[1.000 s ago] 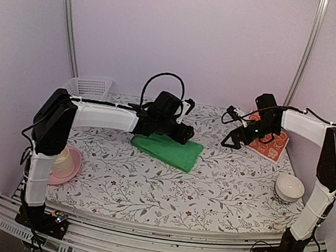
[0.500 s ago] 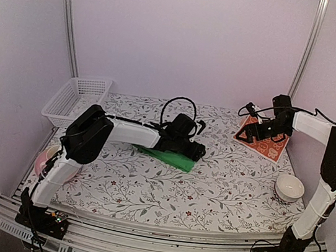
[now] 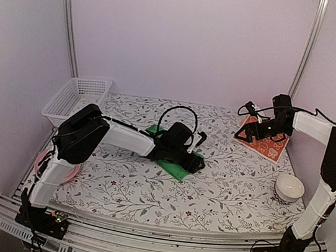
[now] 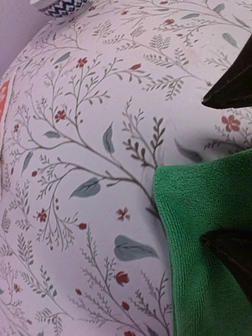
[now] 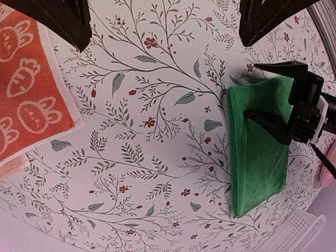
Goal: Roll the towels
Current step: Rotate the towel at the center of the board.
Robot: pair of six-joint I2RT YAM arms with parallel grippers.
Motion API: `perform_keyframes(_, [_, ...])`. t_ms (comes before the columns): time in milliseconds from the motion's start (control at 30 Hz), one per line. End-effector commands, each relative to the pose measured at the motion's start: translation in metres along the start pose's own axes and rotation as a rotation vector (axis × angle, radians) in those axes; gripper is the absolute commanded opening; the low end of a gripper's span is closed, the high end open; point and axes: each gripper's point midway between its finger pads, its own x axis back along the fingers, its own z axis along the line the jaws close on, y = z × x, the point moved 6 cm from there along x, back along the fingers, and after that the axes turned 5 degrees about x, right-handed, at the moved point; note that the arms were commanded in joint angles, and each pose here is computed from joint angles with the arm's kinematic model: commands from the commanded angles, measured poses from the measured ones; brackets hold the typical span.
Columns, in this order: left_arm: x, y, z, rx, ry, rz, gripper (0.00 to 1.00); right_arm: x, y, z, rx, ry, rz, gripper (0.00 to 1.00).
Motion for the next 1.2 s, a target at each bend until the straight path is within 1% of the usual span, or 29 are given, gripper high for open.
perform_keyframes(0, [0.014, -0.088, -0.047, -0.062, -0.172, 0.274, 0.79, 0.017, 0.010, 0.023, 0.058, 0.106, -0.076, 0.99])
perform_keyframes(67, [0.026, -0.101, -0.057, -0.105, -0.200, 0.296, 0.80, 0.022, 0.011, 0.035, 0.091, 0.175, -0.111, 0.99])
perform_keyframes(133, [0.040, -0.104, -0.064, -0.131, -0.214, 0.282, 0.85, 0.026, 0.012, 0.048, 0.156, 0.215, -0.142, 0.99])
perform_keyframes(233, [0.072, -0.096, -0.064, -0.161, -0.191, 0.212, 0.93, 0.027, 0.014, 0.068, 0.267, 0.238, -0.175, 0.99])
perform_keyframes(267, [0.086, -0.087, -0.064, -0.170, -0.174, 0.164, 0.97, 0.026, 0.015, 0.076, 0.318, 0.236, -0.188, 0.99])
perform_keyframes(300, [0.100, -0.081, -0.063, -0.176, -0.159, 0.119, 0.97, 0.025, 0.014, 0.085, 0.364, 0.238, -0.195, 0.99])
perform_keyframes(367, [0.137, -0.059, -0.068, -0.192, -0.149, -0.009, 0.97, 0.026, 0.010, 0.100, 0.470, 0.234, -0.224, 0.99])
perform_keyframes(433, [0.163, -0.057, -0.067, -0.214, -0.132, -0.077, 0.97, 0.028, 0.004, 0.115, 0.593, 0.242, -0.264, 0.99])
perform_keyframes(467, [0.175, -0.056, -0.068, -0.232, -0.129, -0.108, 0.97, 0.025, -0.007, 0.123, 0.639, 0.255, -0.273, 0.99])
perform_keyframes(533, [0.188, -0.067, -0.067, -0.269, -0.108, -0.120, 0.97, 0.026, -0.023, 0.143, 0.786, 0.260, -0.325, 0.99])
perform_keyframes(600, [0.197, -0.083, -0.068, -0.335, -0.089, -0.112, 0.97, 0.026, -0.042, 0.164, 0.953, 0.268, -0.381, 0.99])
perform_keyframes(667, [0.205, -0.096, -0.066, -0.396, -0.029, -0.115, 0.97, 0.021, -0.060, 0.183, 1.121, 0.259, -0.423, 0.99])
perform_keyframes(700, [0.208, -0.101, -0.065, -0.425, 0.001, -0.115, 0.97, 0.017, -0.065, 0.190, 1.168, 0.250, -0.428, 0.99])
perform_keyframes(767, [0.214, -0.106, -0.059, -0.475, 0.084, -0.124, 0.97, 0.004, -0.074, 0.200, 1.228, 0.243, -0.395, 0.99])
perform_keyframes(900, [0.222, -0.116, -0.049, -0.564, 0.166, -0.107, 0.97, -0.023, -0.082, 0.204, 1.260, 0.218, -0.295, 1.00])
perform_keyframes(1033, [0.223, -0.126, -0.046, -0.668, 0.169, -0.060, 0.97, -0.050, -0.089, 0.209, 1.294, 0.149, -0.190, 0.97])
perform_keyframes(1167, [0.219, -0.137, -0.044, -0.812, 0.151, -0.037, 0.97, -0.076, -0.088, 0.218, 1.294, 0.096, -0.088, 0.91])
